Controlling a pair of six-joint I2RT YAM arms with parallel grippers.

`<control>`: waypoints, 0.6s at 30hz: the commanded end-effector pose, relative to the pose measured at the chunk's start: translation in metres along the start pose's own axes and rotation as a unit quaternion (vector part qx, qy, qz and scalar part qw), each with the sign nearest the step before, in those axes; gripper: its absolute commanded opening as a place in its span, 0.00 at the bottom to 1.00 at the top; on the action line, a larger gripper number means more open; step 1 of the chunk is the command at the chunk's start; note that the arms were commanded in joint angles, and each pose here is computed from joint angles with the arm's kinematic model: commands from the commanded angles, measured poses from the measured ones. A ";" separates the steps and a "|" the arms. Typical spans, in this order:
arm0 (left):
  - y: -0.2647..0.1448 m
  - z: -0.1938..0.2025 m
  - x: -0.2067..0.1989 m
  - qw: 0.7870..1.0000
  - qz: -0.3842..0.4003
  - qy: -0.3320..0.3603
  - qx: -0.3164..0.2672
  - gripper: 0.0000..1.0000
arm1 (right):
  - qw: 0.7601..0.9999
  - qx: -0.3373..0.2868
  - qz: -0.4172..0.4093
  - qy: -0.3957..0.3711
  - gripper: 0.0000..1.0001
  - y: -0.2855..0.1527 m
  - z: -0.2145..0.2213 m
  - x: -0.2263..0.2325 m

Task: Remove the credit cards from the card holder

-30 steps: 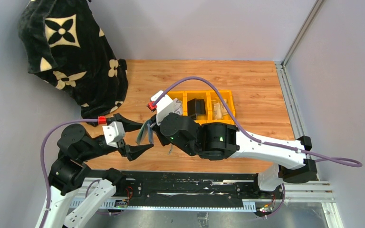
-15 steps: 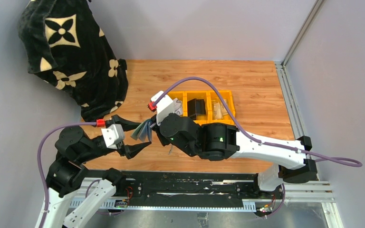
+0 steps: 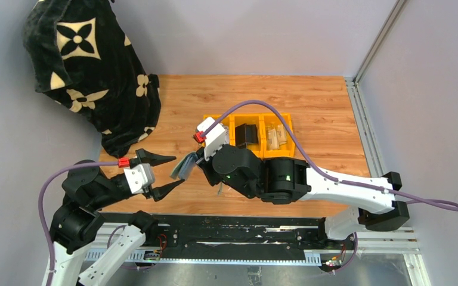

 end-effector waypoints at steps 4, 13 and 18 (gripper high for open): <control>-0.006 -0.006 -0.012 0.999 0.044 0.020 0.005 0.68 | 0.995 -0.058 -0.076 -0.005 0.00 -0.023 -0.014 0.007; 0.000 -0.020 -0.028 0.991 0.126 -0.037 -0.006 0.68 | 0.988 -0.046 -0.148 -0.030 0.00 -0.024 -0.012 0.026; -0.001 -0.023 -0.022 0.994 0.104 -0.030 -0.005 0.66 | 0.985 -0.045 -0.161 -0.035 0.00 -0.025 -0.012 0.029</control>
Point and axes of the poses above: each gripper's point midway between its finger pads, its own y axis out along the fingers, its own x axis along the line the jaws close on, z = x × y, the point moved 5 cm from there along -y, back along the fingers, and after that the axes turned 6 degrees about -y, right-handed, at the moved point
